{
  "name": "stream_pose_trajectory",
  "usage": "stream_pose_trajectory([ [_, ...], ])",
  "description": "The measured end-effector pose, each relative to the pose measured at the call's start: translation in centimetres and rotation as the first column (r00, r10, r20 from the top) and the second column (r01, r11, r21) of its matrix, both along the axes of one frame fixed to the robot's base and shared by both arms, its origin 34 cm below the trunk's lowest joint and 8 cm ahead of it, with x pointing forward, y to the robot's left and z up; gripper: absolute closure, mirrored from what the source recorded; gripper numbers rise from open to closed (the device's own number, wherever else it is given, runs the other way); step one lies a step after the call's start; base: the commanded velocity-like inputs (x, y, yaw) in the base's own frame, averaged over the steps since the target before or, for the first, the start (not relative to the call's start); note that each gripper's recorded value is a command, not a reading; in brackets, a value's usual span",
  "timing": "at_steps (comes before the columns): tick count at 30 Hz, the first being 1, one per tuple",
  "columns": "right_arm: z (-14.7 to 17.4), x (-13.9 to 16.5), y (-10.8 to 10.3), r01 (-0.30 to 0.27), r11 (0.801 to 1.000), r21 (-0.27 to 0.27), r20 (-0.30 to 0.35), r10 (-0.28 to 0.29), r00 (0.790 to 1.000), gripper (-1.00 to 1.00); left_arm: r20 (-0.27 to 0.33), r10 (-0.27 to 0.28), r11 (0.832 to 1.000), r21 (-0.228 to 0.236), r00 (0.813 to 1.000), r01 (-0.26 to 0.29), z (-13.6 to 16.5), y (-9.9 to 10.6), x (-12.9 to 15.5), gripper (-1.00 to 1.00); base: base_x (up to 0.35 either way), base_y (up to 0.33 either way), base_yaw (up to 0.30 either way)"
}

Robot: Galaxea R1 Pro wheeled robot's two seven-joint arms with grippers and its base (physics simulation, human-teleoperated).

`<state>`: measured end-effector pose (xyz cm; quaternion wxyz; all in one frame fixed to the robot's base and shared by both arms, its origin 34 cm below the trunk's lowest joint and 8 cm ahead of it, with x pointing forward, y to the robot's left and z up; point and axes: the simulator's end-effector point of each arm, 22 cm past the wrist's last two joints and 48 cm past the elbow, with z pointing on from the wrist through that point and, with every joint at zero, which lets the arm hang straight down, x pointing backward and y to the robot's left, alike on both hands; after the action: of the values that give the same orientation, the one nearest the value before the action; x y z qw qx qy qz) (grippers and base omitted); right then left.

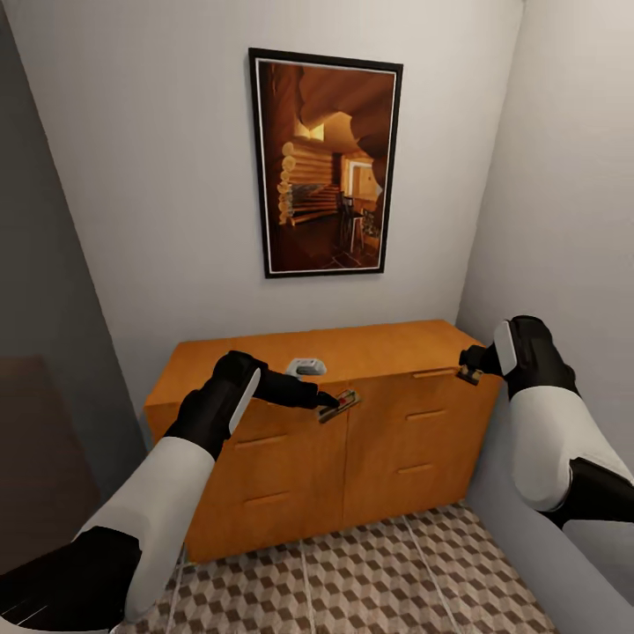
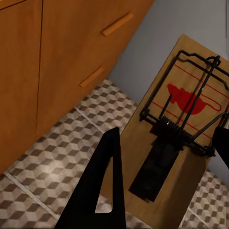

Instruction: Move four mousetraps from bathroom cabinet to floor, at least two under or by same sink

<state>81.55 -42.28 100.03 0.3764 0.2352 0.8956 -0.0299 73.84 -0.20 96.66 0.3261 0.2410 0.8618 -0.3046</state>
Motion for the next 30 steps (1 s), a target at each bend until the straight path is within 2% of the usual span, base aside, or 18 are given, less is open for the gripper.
stream_pose_trajectory([
  [3, -0.8, 0.2, 1.7, -0.022, 1.0, 0.01, -0.009, 0.022, 1.0, 1.0, -0.007, 0.004, 1.0, 0.006, 1.0, -0.004, -0.4, 0.2, 0.0, 1.0, -0.304, -0.124, 0.0],
  [6, -2.7, -0.1, 3.4, -0.044, 0.999, 0.019, -0.036, 0.045, 0.998, 1.0, -0.03, 0.033, 0.999, 0.04, 0.999, -0.032, -2.0, 1.1, 0.3, 1.0, -0.304, -0.132, 0.0],
  [9, -5.3, -0.8, 5.2, -0.067, 0.997, 0.028, -0.074, 0.069, 0.995, 1.0, -0.069, 0.077, 0.993, 0.096, 0.995, -0.071, -4.5, 2.3, 0.6, 1.0, -0.303, -0.145, 0.0],
  [10, -6.7, -1.2, 6.1, -0.084, 0.996, 0.024, -0.097, 0.086, 0.992, 1.0, -0.09, 0.103, 0.987, 0.133, 0.991, -0.091, -6.2, 3.1, 0.6, 1.0, -0.3, -0.154, 0.0],
  [12, -9.0, -2.0, 7.5, -0.12, 0.993, -0.006, -0.142, 0.118, 0.983, 1.0, -0.112, 0.137, 0.977, 0.18, 0.984, -0.115, -8.7, 4.2, 0.7, 1.0, -0.284, -0.164, 0.0],
  [14, -11.9, -3.3, 8.6, -0.165, 0.985, -0.046, -0.201, 0.153, 0.968, 1.0, -0.112, 0.156, 0.97, 0.207, 0.981, -0.13, -11.1, 4.8, 0.8, 1.0, -0.256, -0.169, 0.0],
  [18, -17.1, -6.1, 9.8, -0.226, 0.97, -0.089, -0.296, 0.191, 0.936, 1.0, -0.114, 0.166, 0.965, 0.224, 0.98, -0.137, -14.8, 5.2, 0.5, 1.0, -0.204, -0.151, 0.0],
  [21, -19.9, -7.5, 10.2, -0.245, 0.964, -0.105, -0.318, 0.201, 0.927, 1.0, -0.137, 0.172, 0.963, 0.23, 0.975, -0.137, -17.2, 5.4, -0.4, 1.0, -0.15, -0.121, 0.0],
  [25, -22.0, -8.5, 10.8, -0.264, 0.96, -0.095, -0.327, 0.221, 0.919, 1.0, -0.159, 0.196, 0.957, 0.248, 0.968, -0.153, -19.2, 6.0, -1.1, 1.0, -0.088, -0.064, 0.0],
  [28, -23.7, -9.2, 11.6, -0.283, 0.956, -0.072, -0.319, 0.247, 0.915, 1.0, -0.167, 0.239, 0.942, 0.281, 0.956, -0.186, -21.0, 7.1, -1.5, 1.0, -0.032, -0.023, 0.0],
  [30, -27.3, -11.0, 12.6, -0.306, 0.951, -0.04, -0.334, 0.276, 0.901, 1.0, -0.171, 0.291, 0.924, 0.306, 0.941, -0.23, -23.7, 8.3, -2.3, 1.0, -0.011, -0.008, 0.0],
])
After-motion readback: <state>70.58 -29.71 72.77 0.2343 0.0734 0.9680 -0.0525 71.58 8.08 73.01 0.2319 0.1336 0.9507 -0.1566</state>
